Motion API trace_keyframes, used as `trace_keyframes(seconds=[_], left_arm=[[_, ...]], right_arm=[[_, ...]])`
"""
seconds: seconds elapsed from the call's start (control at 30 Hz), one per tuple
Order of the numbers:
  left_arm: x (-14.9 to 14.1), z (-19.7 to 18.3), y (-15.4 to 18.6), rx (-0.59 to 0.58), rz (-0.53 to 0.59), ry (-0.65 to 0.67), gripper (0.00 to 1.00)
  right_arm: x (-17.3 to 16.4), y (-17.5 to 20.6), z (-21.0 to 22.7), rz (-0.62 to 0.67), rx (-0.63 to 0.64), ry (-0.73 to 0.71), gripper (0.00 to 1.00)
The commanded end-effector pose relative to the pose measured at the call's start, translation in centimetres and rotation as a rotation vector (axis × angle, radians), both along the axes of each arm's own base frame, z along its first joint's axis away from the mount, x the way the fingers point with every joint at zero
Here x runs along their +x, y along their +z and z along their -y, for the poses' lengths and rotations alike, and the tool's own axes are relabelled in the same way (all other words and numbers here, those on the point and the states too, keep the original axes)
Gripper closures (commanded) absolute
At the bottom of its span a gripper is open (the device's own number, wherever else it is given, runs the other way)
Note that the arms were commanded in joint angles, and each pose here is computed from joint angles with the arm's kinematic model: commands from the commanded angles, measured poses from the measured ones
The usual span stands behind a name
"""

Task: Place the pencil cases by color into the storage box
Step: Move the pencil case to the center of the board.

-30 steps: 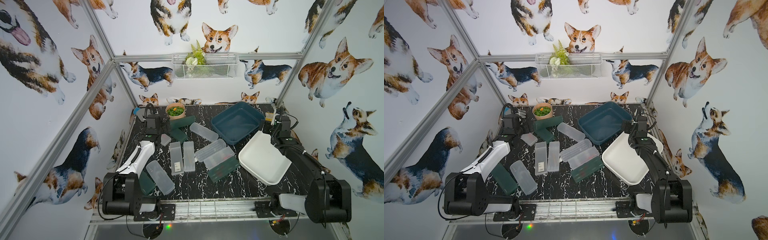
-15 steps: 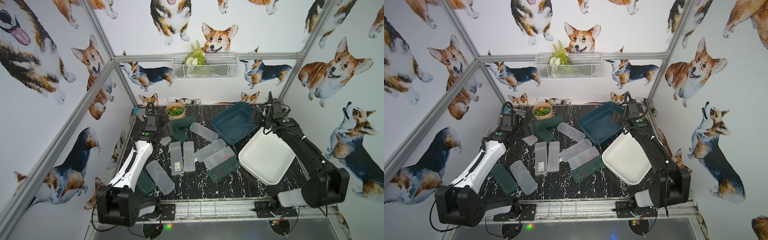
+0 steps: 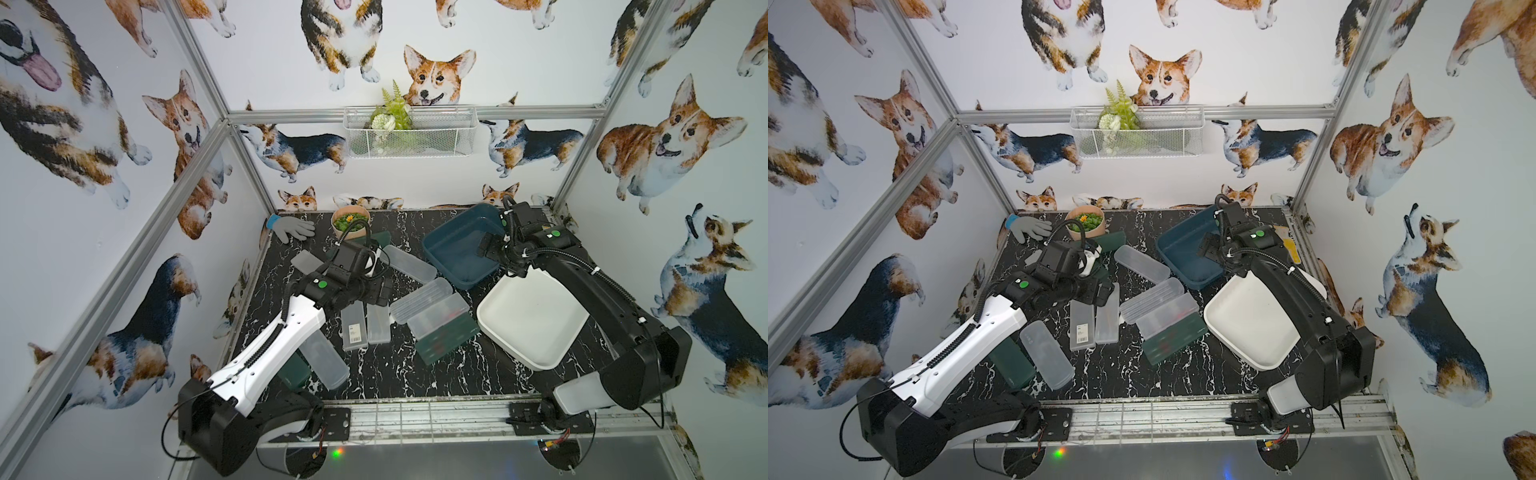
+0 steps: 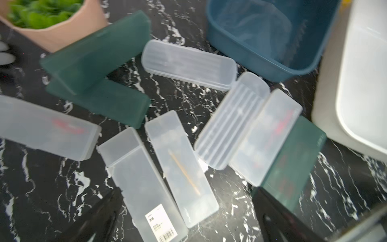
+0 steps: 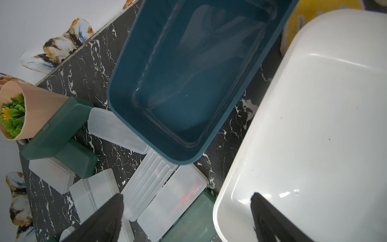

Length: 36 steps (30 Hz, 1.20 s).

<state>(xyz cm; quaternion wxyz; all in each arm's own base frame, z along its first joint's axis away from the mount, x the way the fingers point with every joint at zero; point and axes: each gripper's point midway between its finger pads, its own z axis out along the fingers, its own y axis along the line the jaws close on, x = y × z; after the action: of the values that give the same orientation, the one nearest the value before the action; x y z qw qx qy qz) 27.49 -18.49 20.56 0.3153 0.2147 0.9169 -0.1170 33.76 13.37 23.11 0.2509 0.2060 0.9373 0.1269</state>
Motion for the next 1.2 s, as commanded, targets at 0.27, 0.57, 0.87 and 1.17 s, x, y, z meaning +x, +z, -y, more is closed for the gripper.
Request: trace_keyframes(seconds=[0.27, 0.57, 0.87, 1.17], left_arm=[[-5.6, 5.4, -0.5, 0.073, -0.065, -0.268, 0.01], [-8.4, 6.9, -2.4, 0.099, -0.078, -0.314, 0.02], [-10.1, 5.9, -3.4, 0.036, -0.097, -0.246, 0.02], [-11.6, 5.3, -3.6, -0.045, -0.104, -0.223, 0.02]], right_arm=[[-7.2, -0.3, 3.7, -0.074, 0.058, -0.205, 0.06], [-12.2, -3.4, -1.0, -0.147, 0.061, -0.134, 0.07], [-14.6, -6.0, -7.7, -0.193, 0.058, -0.051, 0.09], [-16.5, -9.8, -9.8, -0.253, 0.099, -0.101, 0.12]])
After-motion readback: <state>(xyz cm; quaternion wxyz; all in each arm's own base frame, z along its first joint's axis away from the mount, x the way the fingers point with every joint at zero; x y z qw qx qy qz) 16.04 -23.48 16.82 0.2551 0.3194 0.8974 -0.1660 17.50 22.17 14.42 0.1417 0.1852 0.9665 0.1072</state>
